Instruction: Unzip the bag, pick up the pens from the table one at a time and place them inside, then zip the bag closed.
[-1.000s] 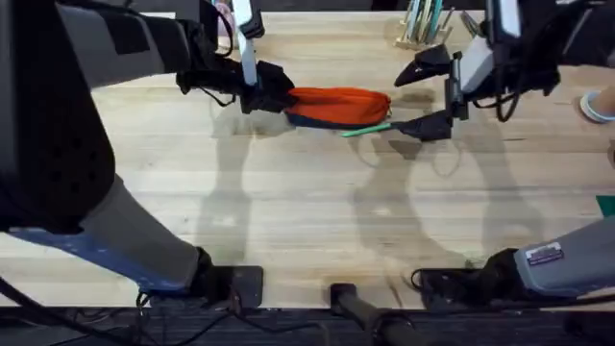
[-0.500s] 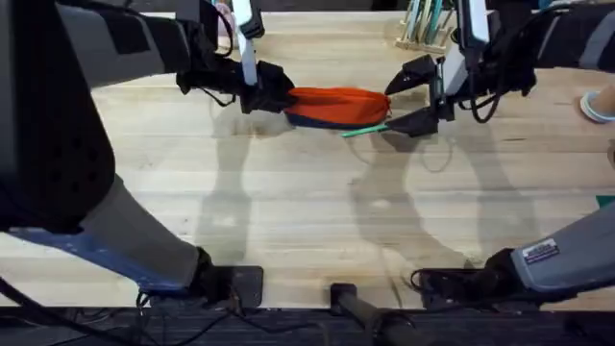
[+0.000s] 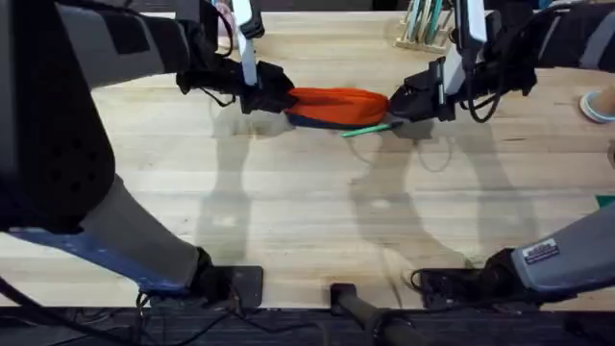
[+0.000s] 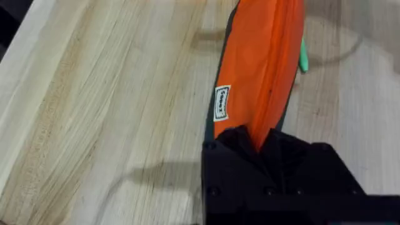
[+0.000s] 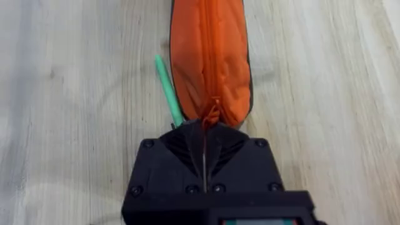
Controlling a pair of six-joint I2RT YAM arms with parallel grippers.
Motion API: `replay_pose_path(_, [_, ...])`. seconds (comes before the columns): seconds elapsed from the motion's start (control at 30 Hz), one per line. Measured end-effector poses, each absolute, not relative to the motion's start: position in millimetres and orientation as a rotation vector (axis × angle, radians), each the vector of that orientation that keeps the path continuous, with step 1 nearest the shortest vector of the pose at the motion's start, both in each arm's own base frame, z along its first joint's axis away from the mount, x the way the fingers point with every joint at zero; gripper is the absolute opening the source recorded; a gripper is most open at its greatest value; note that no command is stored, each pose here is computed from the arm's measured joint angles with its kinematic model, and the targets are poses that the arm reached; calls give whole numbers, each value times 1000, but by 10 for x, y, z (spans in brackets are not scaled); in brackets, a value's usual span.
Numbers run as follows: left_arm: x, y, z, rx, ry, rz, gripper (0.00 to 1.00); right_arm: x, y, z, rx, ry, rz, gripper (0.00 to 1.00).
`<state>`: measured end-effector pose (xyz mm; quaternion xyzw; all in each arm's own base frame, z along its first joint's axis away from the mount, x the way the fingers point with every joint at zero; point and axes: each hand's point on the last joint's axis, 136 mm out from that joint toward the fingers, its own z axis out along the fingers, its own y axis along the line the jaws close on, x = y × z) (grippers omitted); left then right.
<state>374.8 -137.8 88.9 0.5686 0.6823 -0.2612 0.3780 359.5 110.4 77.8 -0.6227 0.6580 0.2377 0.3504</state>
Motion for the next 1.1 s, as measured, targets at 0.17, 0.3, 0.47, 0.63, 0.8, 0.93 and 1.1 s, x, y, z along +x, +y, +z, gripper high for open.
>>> replay_pose_path(0.17, [3742,-1378,887,1453,1747,-670,43,3595,1104,778,-1608,1710,619,32])
replay_pose_path(0.3, [3742,-1378,887,1453,1747,-670,43,3605,1103,790,-1605,1712,618,32])
replay_pose_path(0.47, [3742,-1378,887,1453,1747,-670,43,3713,1088,908,-1612,1690,574,32])
replay_pose_path(0.63, [3743,-1378,888,1453,1746,-670,43,3848,1080,1182,-1619,1630,491,32])
replay_pose_path(0.8, [3743,-1378,888,1453,1746,-670,43,3849,1087,1328,-1627,1608,454,32])
replay_pose_path(0.93, [3744,-1378,889,1453,1746,-670,43,3812,1088,1328,-1626,1620,469,31])
replay_pose_path(1.1, [3743,-1378,888,1453,1746,-670,43,3773,1101,1317,-1628,1632,489,31])
